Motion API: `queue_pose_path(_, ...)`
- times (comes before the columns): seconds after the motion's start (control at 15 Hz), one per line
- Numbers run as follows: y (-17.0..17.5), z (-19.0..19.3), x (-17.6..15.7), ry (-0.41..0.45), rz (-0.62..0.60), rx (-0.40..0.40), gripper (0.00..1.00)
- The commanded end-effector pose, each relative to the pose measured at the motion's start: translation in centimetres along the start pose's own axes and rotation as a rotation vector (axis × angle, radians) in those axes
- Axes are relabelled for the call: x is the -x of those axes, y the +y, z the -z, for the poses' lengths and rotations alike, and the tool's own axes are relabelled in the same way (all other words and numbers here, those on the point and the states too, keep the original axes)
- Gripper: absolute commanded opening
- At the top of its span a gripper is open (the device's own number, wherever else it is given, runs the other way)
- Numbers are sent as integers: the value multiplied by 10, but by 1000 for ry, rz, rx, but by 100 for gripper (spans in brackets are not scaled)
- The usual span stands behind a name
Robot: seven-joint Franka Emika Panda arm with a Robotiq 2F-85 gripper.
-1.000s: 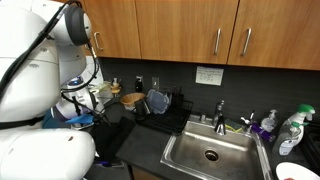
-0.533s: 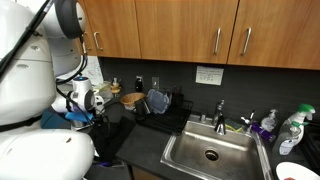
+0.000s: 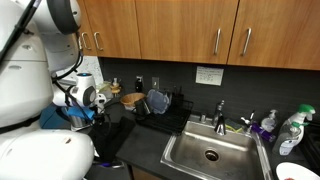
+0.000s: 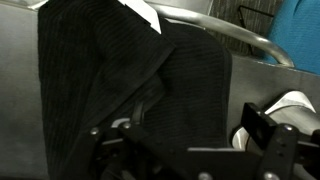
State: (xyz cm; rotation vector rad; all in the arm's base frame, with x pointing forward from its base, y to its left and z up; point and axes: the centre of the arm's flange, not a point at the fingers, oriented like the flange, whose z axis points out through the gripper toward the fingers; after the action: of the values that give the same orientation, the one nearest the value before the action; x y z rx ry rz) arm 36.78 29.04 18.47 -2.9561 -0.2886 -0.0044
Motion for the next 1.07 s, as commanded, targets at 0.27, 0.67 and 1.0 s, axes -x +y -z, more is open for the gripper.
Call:
queue_pose_path(0.27,43,-5,-40,9,54,-98,100)
queue_pose_path(0.67,59,-27,-51,-39,48,-129,100)
queue_pose_path(1.0,65,-42,-48,-78,24,-137,100)
